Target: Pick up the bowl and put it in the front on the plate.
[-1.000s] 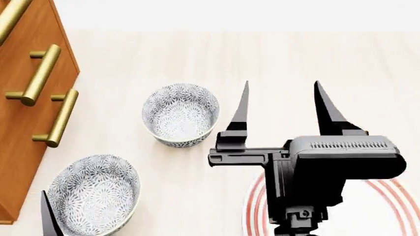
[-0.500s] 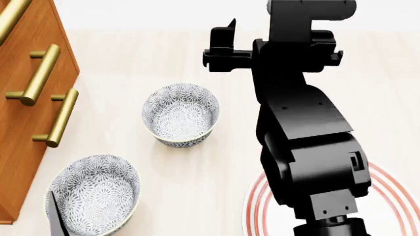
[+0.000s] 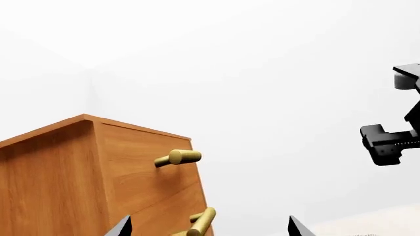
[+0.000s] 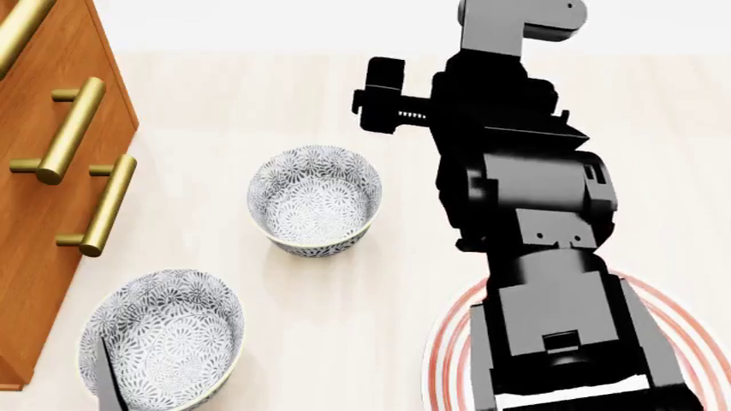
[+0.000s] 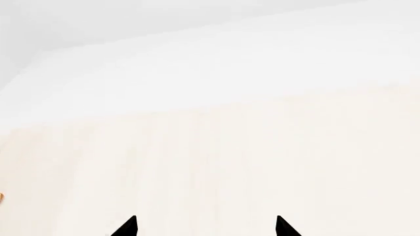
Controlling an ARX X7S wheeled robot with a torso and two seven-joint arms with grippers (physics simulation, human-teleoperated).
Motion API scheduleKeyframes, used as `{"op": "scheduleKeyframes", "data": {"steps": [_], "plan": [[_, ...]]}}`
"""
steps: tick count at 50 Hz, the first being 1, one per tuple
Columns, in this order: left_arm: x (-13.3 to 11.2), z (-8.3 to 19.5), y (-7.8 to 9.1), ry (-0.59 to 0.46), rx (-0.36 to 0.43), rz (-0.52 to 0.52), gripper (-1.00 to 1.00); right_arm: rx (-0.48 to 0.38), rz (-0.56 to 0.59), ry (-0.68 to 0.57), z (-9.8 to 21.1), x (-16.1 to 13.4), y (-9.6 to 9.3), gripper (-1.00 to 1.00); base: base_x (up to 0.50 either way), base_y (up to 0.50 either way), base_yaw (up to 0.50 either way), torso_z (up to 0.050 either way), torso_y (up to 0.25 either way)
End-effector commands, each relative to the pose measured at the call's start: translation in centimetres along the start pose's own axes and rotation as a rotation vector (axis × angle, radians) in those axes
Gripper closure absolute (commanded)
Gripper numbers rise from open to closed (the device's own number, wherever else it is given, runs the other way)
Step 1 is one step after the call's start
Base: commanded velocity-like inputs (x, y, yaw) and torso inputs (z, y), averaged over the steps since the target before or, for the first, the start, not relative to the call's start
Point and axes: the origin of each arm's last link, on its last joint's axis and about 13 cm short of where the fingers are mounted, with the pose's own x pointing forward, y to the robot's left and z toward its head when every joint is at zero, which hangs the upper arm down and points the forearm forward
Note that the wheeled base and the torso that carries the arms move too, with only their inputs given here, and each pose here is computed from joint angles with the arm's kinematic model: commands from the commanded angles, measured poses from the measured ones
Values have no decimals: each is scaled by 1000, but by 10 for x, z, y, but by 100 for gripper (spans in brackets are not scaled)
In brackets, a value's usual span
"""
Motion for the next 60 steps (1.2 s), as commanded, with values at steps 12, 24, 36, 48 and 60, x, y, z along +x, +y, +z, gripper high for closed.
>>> {"op": "scheduleKeyframes", "data": {"steps": [12,24,36,48,60], "plan": [[0,-1,0,8,-3,-10,-100,55,47,150,-28,2,20,-100,0,0,0,0,0],[0,-1,0,13,-8,-17,-100,173,51,199,-31,1,24,-100,0,0,0,0,0],[-1,-2,-2,15,-10,-27,-100,207,39,223,-39,2,23,-100,0,0,0,0,0],[-2,-2,-2,17,-9,-31,-100,179,45,228,-47,3,24,-100,0,0,0,0,0],[-2,-3,-2,19,-11,-33,-100,149,63,234,-53,3,30,-100,0,0,0,0,0]]}}
